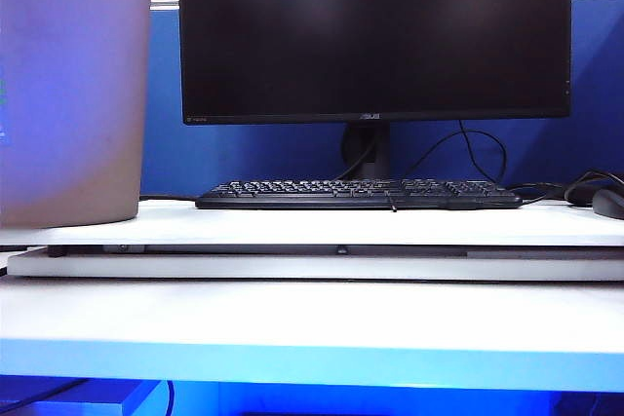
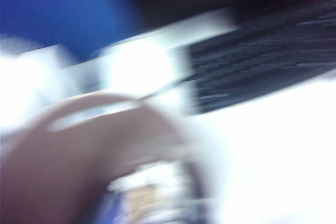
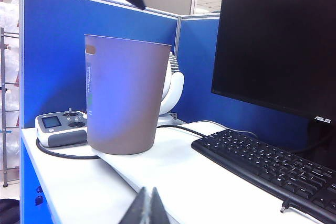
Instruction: Pick up all paper balls from the table and place them in the pink trash can.
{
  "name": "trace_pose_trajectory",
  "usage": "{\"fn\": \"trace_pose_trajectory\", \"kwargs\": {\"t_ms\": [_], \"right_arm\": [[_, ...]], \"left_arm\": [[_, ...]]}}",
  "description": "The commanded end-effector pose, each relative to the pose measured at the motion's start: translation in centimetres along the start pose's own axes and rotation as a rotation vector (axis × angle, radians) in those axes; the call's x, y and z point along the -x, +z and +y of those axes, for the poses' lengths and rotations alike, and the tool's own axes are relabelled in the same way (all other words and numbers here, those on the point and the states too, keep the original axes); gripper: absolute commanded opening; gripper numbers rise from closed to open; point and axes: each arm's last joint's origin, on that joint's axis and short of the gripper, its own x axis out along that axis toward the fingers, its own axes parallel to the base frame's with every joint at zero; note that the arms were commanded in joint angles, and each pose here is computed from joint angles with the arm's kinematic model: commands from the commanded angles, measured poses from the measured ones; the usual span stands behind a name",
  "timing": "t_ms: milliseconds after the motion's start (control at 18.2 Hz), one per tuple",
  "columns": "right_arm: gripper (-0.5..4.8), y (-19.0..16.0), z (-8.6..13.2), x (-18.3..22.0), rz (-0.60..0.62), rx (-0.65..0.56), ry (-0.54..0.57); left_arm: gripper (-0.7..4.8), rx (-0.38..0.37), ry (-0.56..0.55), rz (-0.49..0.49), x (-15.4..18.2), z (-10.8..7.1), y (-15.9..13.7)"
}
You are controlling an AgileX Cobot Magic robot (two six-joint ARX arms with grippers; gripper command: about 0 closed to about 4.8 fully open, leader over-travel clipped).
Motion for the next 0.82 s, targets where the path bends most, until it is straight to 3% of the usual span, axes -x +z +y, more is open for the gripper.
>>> {"fn": "trace_pose_trajectory", "kwargs": {"t_ms": [55, 165, 385, 604, 714, 824], "right_arm": [[-0.04, 0.4, 0.1, 0.0, -0.017, 0.015, 0.002], [-0.04, 0.4, 0.1, 0.0, -0.017, 0.015, 0.002], [-0.04, 0.4, 0.1, 0.0, -0.017, 0.014, 0.002], [-0.04, 0.4, 0.1, 0.0, -0.014, 0.012, 0.002], [-0.04, 0.4, 0.1, 0.0, -0.014, 0.013, 0.002], [-0.04, 0.4, 0.1, 0.0, -0.014, 0.013, 0.002]], "left_arm": [[-0.05, 0.042, -0.066, -0.078, 2.6, -0.1, 0.0], [-0.05, 0.043, -0.049, -0.168, 6.9, 0.1, -0.5], [-0.05, 0.048, -0.044, -0.474, 19.0, 0.0, -3.9], [-0.05, 0.051, -0.045, -0.794, 31.3, -1.0, -11.6], [-0.05, 0.062, -0.032, -0.902, 35.1, -1.5, -15.4], [-0.05, 0.083, -0.017, -0.944, 37.2, -2.0, -18.4]]}}
